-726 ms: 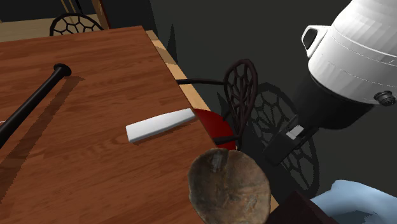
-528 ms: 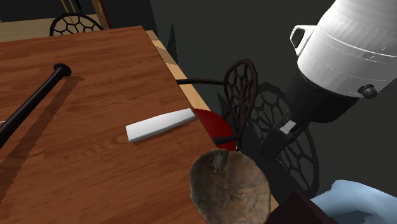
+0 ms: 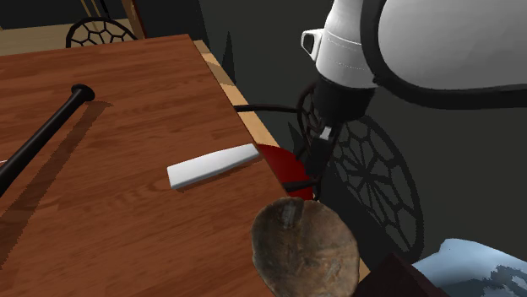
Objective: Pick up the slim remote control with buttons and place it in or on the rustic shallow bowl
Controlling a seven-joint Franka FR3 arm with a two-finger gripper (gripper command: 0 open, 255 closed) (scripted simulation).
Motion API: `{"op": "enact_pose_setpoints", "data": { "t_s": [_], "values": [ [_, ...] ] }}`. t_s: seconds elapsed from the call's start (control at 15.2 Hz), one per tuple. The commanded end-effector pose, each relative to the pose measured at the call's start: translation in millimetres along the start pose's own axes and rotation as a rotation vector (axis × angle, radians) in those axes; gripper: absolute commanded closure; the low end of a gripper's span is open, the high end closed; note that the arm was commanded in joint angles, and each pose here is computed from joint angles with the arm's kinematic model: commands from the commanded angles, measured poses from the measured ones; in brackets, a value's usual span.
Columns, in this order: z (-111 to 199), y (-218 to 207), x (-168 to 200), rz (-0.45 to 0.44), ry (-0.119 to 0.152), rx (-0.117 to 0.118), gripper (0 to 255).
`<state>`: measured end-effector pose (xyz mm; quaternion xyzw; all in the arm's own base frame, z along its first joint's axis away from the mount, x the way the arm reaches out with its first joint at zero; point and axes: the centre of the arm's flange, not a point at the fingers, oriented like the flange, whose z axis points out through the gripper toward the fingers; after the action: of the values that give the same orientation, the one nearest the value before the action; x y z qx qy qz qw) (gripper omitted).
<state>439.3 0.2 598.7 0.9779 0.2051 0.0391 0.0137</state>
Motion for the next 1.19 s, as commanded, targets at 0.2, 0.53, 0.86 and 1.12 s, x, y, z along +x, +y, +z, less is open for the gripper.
{"op": "enact_pose_setpoints", "data": {
  "t_s": [0.2,0.53,0.86,1.12],
  "values": [
    [19.1,16.3,64.8,-0.259,-0.012,0.022,0],
    [38.0,14.6,130.7,-0.511,-0.024,0.046,0],
    [57.5,-3.8,193.8,-0.763,-0.035,0.069,0],
    [69.8,-23.4,230.1,-0.921,-0.043,0.083,0]
  ]
}}
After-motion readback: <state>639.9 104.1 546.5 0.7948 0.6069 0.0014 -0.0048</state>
